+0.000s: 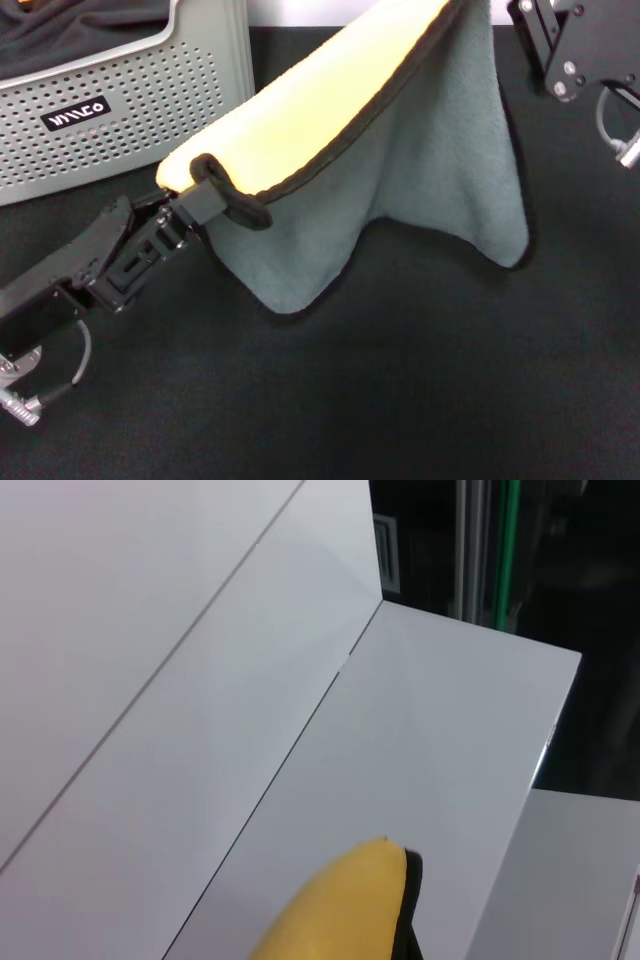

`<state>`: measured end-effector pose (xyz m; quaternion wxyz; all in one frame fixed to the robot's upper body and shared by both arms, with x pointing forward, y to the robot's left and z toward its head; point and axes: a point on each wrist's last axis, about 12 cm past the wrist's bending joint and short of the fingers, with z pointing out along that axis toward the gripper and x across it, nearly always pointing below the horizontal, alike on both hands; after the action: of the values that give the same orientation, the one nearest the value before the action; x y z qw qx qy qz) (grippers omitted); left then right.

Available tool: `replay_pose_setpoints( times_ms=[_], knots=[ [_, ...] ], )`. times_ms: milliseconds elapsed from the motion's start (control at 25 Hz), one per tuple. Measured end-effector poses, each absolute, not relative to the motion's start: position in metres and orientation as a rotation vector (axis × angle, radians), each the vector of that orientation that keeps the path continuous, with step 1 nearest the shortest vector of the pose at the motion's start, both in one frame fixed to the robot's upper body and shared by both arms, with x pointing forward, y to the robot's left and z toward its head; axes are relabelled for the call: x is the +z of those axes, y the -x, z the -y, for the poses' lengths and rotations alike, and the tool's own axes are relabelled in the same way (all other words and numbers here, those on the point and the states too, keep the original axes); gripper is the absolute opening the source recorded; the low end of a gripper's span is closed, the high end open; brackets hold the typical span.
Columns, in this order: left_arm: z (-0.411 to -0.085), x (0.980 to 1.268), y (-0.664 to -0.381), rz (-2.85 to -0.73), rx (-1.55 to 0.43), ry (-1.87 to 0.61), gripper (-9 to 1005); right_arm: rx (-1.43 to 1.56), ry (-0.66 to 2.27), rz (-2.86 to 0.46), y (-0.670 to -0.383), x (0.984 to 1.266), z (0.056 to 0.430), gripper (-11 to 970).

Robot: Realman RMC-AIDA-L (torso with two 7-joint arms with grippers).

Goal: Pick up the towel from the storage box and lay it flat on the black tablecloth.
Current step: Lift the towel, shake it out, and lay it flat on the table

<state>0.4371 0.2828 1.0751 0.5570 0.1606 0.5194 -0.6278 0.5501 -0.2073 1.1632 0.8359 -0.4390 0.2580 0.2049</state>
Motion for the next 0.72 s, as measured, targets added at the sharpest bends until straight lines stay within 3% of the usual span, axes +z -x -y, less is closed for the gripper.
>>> replay_pose_setpoints(
  times_ms=[720],
  knots=[
    [-0.286,1.086,-0.448,-1.188,-1.459,-0.432,35,0.537,0.918,-0.747,-0.522,1.125,0.221,7]
  ],
)
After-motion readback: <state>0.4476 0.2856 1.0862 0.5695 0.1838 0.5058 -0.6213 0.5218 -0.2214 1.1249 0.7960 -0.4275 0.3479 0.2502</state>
